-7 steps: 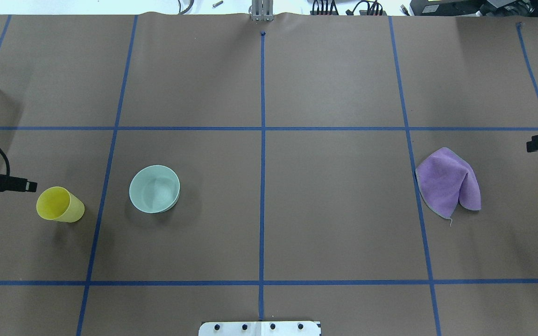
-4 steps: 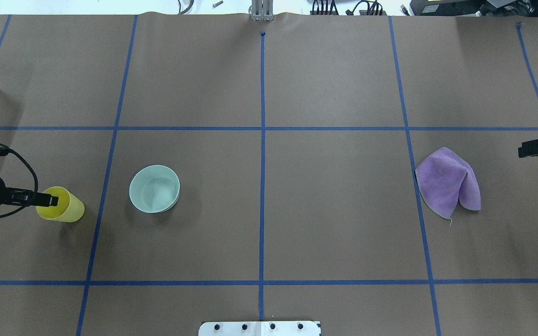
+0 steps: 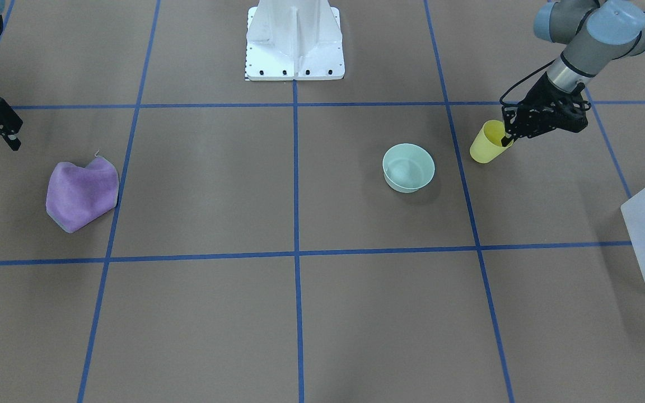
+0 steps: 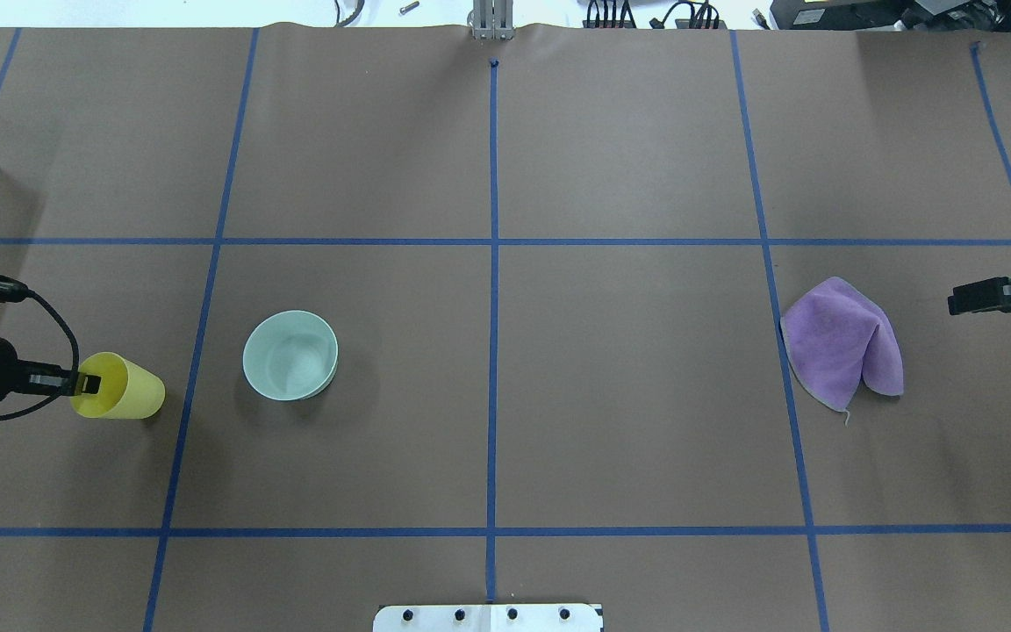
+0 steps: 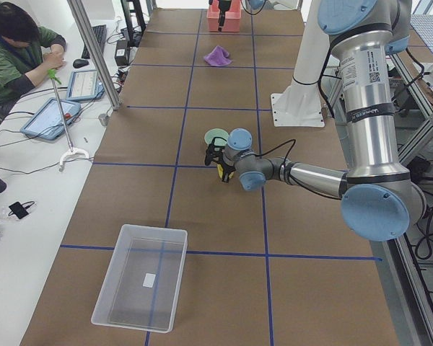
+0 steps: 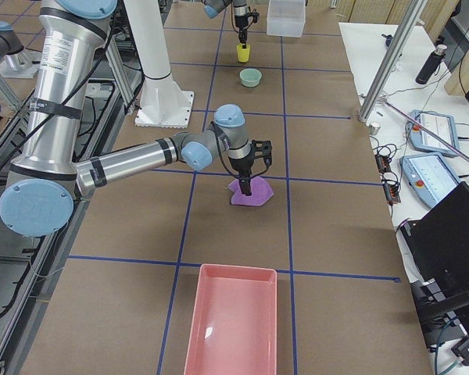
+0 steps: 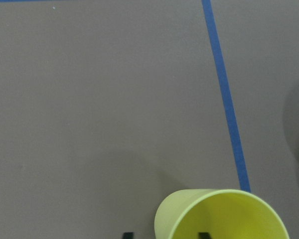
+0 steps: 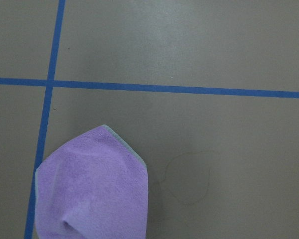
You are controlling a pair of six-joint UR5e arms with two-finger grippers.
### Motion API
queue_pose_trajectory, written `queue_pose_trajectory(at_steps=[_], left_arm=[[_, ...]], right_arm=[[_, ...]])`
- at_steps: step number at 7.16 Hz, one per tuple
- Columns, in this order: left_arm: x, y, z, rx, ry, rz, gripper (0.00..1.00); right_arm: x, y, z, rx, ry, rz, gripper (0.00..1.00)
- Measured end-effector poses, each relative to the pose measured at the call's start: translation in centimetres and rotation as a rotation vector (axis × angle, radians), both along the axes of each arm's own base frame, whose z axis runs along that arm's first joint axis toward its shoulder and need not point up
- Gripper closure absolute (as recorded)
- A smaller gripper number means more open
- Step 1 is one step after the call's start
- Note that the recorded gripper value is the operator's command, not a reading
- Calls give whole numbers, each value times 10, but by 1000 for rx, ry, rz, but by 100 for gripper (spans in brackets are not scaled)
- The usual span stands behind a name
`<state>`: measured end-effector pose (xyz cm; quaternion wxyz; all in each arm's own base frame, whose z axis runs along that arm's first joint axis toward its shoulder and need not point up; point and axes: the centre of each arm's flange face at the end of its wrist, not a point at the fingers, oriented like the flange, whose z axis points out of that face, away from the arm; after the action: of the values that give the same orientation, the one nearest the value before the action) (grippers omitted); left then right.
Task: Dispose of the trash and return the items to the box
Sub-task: 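Lift the yellow cup into the clear bin with the left gripper while the right approaches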
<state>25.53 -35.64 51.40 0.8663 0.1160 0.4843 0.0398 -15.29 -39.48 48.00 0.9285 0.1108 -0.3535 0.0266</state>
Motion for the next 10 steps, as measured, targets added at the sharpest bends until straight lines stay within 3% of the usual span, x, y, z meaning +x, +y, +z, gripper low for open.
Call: queue_pose_trajectory(at_steps=[2,3,6,8,10], left_arm=[[-61,-29,-4,14,1,17,100],[-115,-60,-1,54,-57,28,100],[-289,-204,-4,152,-275,129,100],[-339,-266,56,180,-316,174,100],[-344,-280,157,223,-410,170,100]], right_arm=[[-10,3,-1,1,-4,-22,0],[-14,2,-4,4,-9,-28,0],[-41,-10,-20,1,-43,-23,0],[-60,-24,-22,-1,-51,-24,0],[-67,-29,-20,-4,-50,-24,0]])
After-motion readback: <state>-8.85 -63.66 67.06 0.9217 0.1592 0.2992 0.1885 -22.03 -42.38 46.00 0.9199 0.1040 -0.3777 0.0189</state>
